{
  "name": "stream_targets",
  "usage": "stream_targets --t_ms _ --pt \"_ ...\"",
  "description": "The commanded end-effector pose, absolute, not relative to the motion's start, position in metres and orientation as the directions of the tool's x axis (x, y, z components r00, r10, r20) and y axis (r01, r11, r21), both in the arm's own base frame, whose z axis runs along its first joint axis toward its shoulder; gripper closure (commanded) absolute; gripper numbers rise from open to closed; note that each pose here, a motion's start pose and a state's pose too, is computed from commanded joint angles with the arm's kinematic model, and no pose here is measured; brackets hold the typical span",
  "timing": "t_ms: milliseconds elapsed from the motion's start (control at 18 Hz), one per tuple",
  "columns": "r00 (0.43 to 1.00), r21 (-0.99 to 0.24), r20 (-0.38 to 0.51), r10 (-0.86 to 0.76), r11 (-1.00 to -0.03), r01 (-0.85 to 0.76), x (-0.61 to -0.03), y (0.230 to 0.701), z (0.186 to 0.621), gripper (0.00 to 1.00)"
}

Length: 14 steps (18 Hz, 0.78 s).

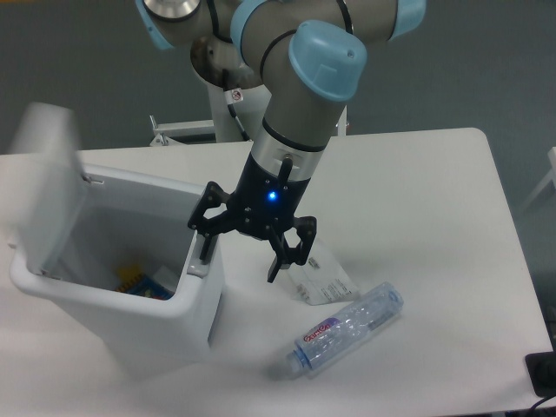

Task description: Open the trash can

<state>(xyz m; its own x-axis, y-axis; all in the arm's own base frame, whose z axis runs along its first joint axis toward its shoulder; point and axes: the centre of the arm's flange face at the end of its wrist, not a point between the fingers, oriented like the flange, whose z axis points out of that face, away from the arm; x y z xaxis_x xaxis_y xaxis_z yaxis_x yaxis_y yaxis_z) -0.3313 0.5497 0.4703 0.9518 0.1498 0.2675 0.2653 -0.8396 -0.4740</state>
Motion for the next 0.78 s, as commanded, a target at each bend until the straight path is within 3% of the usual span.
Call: stream_targets --t_ms 389,611,778 --pt "0.959 -0.515 0.233 0.160 -0.816 0.262 -0.345 0.543 0.497 0.00" --pt "0.954 -0.574 0.177 0.242 -0.762 0.300 -0.407 0.509 0.512 0.00" --pt "0.945 -0.585 0.131 0.299 -0.747 0.317 -0.463 0.472 0.497 0.00"
